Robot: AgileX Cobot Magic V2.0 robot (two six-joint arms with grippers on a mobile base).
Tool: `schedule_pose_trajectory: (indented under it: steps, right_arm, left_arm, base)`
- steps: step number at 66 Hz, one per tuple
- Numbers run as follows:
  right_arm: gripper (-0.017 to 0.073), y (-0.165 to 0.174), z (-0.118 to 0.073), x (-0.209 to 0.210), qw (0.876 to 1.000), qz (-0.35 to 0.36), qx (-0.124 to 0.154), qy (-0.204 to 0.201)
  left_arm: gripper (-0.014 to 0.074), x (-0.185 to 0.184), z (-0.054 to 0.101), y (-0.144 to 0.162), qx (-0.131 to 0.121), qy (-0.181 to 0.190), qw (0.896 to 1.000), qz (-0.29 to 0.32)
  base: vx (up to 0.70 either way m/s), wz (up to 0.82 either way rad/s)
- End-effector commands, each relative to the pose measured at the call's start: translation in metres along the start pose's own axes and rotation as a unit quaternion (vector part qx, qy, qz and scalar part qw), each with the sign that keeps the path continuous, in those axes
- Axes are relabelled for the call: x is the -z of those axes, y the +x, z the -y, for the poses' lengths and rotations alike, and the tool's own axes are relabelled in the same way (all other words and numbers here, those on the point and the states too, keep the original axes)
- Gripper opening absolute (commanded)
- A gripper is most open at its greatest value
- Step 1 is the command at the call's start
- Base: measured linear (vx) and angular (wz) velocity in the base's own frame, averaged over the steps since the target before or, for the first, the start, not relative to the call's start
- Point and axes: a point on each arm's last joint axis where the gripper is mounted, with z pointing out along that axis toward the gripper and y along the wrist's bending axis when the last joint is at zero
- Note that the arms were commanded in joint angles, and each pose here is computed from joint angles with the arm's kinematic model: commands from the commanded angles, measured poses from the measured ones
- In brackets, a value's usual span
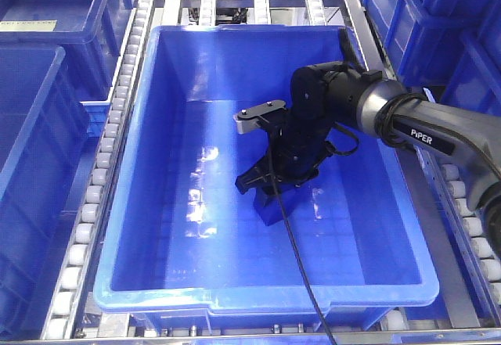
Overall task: Pour parts from conveyor to right shelf
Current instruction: 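Reach the right gripper with the block down into the blue bin, then open the right gripper to release the block and withdraw upward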
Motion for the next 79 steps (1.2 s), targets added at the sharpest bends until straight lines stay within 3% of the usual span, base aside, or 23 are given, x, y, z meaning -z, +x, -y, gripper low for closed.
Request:
schedule_pose_trajectory:
  steps: [1,13,29,36,53,65,73,79]
  right_arm:
    - [0.0030,-0.007,-0.001,0.029,0.999,0.044,0.009,0.013]
    - [0.0176,-0.007,-0.001,0.029,0.999,0.041,0.011,0.012]
    - [0.0514,-0.008,-0.003,0.029,0.999,0.049,0.007,0.006]
    - [0.0566,-0.012,-0.008,0.036,0.997,0.075,0.011,0.006]
    - [0.0548,-0.021,-0.018,0.077,0.983,0.183,0.025,0.024]
    - [0.0510,-0.004,-0.018,0.097,0.961,0.272,0.024,0.043]
    - [0.0426,0.023,-0.018,0.106,0.938,0.339,0.027,0.063]
    - [0.0286,0.047,-0.019,0.111,0.922,0.377,0.039,0.082]
  left_arm:
    - [-0.0006,0.000,0.001,-0.013,0.008,0.005,0.999,0.041]
    - [-0.0006,0.000,0.001,-0.013,0.008,0.005,0.999,0.041]
    - [-0.0006,0.000,0.001,-0.013,0.008,0.005,0.999,0.041]
    - [-0.0006,0.000,0.001,-0.013,0.008,0.005,0.999,0.041]
    - [-0.0006,0.000,0.001,-0.013,0.008,0.005,0.999,0.041]
    - [-0.0006,0.000,0.001,-0.013,0.008,0.005,0.999,0.041]
    - [-0.0006,0.000,0.001,-0.013,0.008,0.005,0.999,0.041]
    - [-0.0006,0.000,0.001,-0.013,0.008,0.005,0.999,0.041]
  base:
    - [0.00,0.00]
    - [0.00,0.00]
    - [0.00,0.00]
    - [0.00,0.00]
    - [0.00,0.00]
    - [0.00,0.00]
    - [0.00,0.00]
    - [0.00,0.00]
